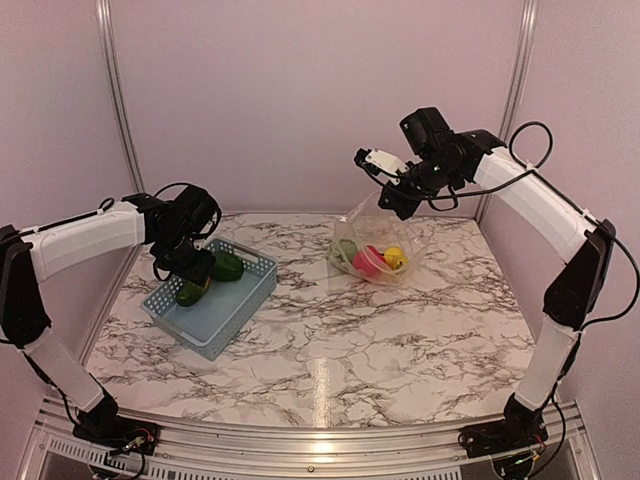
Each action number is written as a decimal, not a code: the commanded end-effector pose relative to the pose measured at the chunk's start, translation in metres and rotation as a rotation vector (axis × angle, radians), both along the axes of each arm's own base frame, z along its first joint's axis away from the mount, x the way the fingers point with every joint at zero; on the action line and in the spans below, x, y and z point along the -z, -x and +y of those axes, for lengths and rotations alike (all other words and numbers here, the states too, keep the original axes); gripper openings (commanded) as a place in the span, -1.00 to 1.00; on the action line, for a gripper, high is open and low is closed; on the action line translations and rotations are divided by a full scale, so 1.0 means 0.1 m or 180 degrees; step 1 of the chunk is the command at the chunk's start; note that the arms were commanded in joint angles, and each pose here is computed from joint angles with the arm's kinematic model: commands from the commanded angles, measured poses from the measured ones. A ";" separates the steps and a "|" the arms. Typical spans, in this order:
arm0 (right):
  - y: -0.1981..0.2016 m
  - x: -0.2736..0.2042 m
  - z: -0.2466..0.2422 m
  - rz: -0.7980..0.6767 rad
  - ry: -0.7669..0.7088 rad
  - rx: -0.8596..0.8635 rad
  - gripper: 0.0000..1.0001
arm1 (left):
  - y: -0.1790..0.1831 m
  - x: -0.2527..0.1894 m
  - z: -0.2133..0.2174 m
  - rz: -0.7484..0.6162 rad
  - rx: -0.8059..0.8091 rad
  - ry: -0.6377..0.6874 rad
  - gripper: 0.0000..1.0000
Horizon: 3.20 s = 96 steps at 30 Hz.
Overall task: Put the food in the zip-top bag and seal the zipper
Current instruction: Pick up the fake vegetable from the bin, then place the fake vegetable in the bin.
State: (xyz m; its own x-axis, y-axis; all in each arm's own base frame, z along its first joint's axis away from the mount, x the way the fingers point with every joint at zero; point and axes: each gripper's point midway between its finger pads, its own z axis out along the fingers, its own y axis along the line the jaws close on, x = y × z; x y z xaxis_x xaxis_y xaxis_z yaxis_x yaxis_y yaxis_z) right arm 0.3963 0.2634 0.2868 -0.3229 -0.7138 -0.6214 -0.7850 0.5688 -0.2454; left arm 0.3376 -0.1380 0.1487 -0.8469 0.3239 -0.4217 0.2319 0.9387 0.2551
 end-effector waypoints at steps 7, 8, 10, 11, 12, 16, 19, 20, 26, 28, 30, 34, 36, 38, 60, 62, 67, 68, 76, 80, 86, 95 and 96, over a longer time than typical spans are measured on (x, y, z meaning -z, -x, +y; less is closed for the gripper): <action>0.08 -0.09 0.01 -0.0043 -0.0021 -0.0062 -1.00 | -0.10 0.31 0.18 0.0411 0.0099 -0.0330 0.37; 0.09 -0.09 0.02 -0.0039 -0.0017 -0.0066 -1.00 | -0.13 0.34 0.20 0.0438 0.0082 -0.0348 0.37; 0.08 -0.08 0.01 -0.0036 -0.0009 -0.0062 -1.00 | -0.20 0.37 0.22 0.0449 0.0052 -0.0374 0.37; 0.09 -0.08 0.02 -0.0036 -0.0009 -0.0066 -1.00 | -0.23 0.39 0.23 0.0458 0.0038 -0.0382 0.37; 0.09 -0.08 0.02 -0.0041 -0.0011 -0.0070 -1.00 | -0.26 0.42 0.23 0.0464 0.0025 -0.0386 0.37; 0.08 -0.07 0.01 -0.0038 0.0001 -0.0061 -1.00 | -0.38 0.50 0.20 0.0496 0.0001 -0.0385 0.37; 0.09 -0.07 0.01 -0.0037 0.0008 -0.0057 -1.00 | -0.45 0.59 0.19 0.0534 -0.0014 -0.0425 0.37; 0.09 -0.06 0.00 -0.0036 0.0014 -0.0055 -1.00 | -0.47 0.61 0.20 0.0537 -0.0026 -0.0448 0.37; 0.09 -0.05 -0.02 -0.0042 0.0050 -0.0043 -1.00 | -0.55 0.69 0.22 0.0530 -0.0102 -0.0530 0.42; 0.09 -0.04 -0.02 -0.0050 0.0062 -0.0039 -1.00 | -0.56 0.74 0.26 0.0546 -0.0125 -0.0606 0.42; 0.09 -0.03 -0.03 -0.0045 0.0073 -0.0040 -1.00 | -0.55 0.78 0.29 0.0561 -0.0127 -0.0666 0.42; 0.07 -0.02 -0.02 -0.0040 0.0075 -0.0037 -1.00 | -0.56 0.87 0.33 0.0565 -0.0136 -0.0762 0.42; 0.07 -0.02 -0.02 -0.0043 0.0079 -0.0044 -1.00 | -0.56 0.93 0.33 0.0580 -0.0133 -0.0766 0.42; 0.07 -0.02 -0.01 -0.0039 0.0080 -0.0046 -1.00 | -0.58 0.96 0.33 0.0569 -0.0142 -0.0794 0.41; 0.08 0.01 -0.03 -0.0027 0.0110 -0.0041 -1.00 | -0.68 0.50 0.16 0.0155 -0.0285 -0.0448 0.01; 0.08 0.01 -0.02 -0.0026 0.0106 -0.0051 -1.00 | -0.68 0.22 0.01 0.0000 -0.0280 -0.0207 0.00; 0.07 0.01 0.00 -0.0012 0.0083 -0.0065 -1.00 | -0.63 -0.51 -0.52 -0.0422 -0.0137 0.0556 -0.02; 0.06 0.01 0.01 -0.0008 0.0077 -0.0067 -1.00 | -0.61 -0.64 -0.64 -0.0512 -0.0087 0.0693 -0.02; 0.03 -0.04 0.08 0.0009 -0.0024 -0.0069 -1.00 | -0.36 -1.61 -1.60 -0.1220 0.0480 0.1602 -0.13; 0.02 -0.07 0.14 0.0012 -0.0071 -0.0079 -1.00 | -0.16 -2.13 -2.01 -0.1548 0.0804 0.2421 -0.19; -0.03 -0.23 0.18 -0.0046 -0.0211 -0.0008 -1.00 | 0.10 -2.65 -2.43 -0.1952 0.1182 0.3485 -0.24; -0.13 -0.33 0.21 -0.0072 -0.0371 0.0196 -1.00 | 0.27 -2.85 -3.10 -0.2053 0.1683 0.4136 -0.27; -0.14 -0.35 0.21 -0.0085 -0.0383 0.0210 -1.00 | 0.26 -2.83 -3.17 -0.2047 0.1701 0.4165 -0.27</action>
State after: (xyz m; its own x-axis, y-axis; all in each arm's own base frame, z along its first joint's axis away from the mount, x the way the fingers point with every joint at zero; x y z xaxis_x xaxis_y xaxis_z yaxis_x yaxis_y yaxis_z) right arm 0.4042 0.2763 0.3053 -0.3509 -0.6557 -0.6685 -0.7618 0.6151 -0.2033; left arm 0.3168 -0.4247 0.4126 -0.3597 -0.2737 -0.8920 0.7115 0.5380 -0.4520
